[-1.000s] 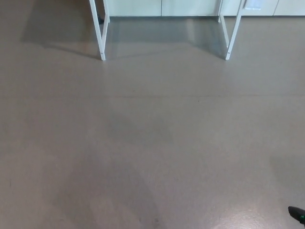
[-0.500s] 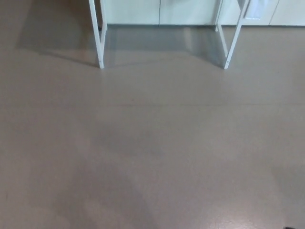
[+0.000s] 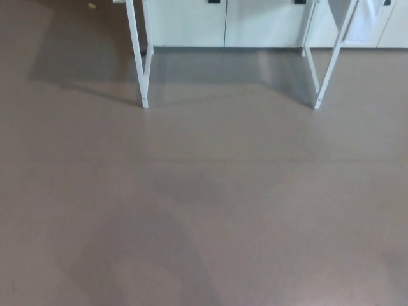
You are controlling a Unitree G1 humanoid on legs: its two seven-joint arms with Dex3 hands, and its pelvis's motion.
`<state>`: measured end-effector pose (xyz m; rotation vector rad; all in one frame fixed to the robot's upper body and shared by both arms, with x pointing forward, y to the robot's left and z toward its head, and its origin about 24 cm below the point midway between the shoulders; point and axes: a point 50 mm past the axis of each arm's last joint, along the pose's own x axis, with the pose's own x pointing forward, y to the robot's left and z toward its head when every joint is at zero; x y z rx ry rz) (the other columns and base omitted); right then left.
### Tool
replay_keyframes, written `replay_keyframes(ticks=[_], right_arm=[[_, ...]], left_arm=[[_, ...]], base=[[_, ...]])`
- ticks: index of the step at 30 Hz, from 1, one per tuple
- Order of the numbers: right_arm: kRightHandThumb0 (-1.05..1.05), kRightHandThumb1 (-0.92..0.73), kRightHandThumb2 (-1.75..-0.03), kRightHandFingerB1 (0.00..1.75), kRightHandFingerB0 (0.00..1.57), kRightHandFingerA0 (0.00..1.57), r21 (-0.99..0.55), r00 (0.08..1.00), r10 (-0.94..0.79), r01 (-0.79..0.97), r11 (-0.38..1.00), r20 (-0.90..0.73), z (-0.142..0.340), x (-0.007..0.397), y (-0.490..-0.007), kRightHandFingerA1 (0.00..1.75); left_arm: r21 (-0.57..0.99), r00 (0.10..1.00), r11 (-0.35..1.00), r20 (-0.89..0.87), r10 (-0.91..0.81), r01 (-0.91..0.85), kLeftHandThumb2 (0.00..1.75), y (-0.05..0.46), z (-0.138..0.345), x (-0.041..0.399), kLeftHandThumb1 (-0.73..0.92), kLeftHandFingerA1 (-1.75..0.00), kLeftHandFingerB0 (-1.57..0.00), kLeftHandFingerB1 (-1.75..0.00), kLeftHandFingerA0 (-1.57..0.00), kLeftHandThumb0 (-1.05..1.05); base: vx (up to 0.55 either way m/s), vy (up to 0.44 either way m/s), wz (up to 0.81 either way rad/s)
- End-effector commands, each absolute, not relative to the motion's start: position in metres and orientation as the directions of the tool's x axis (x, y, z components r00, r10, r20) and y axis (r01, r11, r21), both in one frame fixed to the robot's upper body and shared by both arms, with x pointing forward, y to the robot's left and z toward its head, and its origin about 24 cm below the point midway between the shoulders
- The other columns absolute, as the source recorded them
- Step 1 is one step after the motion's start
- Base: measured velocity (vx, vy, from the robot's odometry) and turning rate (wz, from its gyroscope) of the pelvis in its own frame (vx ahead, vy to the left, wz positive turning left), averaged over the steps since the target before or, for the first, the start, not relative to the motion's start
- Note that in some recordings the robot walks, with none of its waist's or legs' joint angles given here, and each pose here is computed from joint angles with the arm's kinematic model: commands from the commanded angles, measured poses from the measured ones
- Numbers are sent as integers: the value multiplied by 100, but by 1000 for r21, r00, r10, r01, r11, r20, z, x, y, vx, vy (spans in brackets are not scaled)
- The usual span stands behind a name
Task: The robot walk towards a table in front and uses its left hand to pick up the pot from the base and places it on the table
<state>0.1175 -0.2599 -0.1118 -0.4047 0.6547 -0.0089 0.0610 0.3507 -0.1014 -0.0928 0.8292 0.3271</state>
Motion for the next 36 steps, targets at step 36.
replay_keyframes(ticks=[36], right_arm=[[-11, -50, -91, 47, 11, 31, -409, 800, -130, -152, 900, -585, -109, 117, -263, 57]], left_arm=[[64, 659, 948, -704, 264, -312, 86, 356, -95, 57, 41, -54, -14, -48, -27, -2]], base=[[282, -1, 8]])
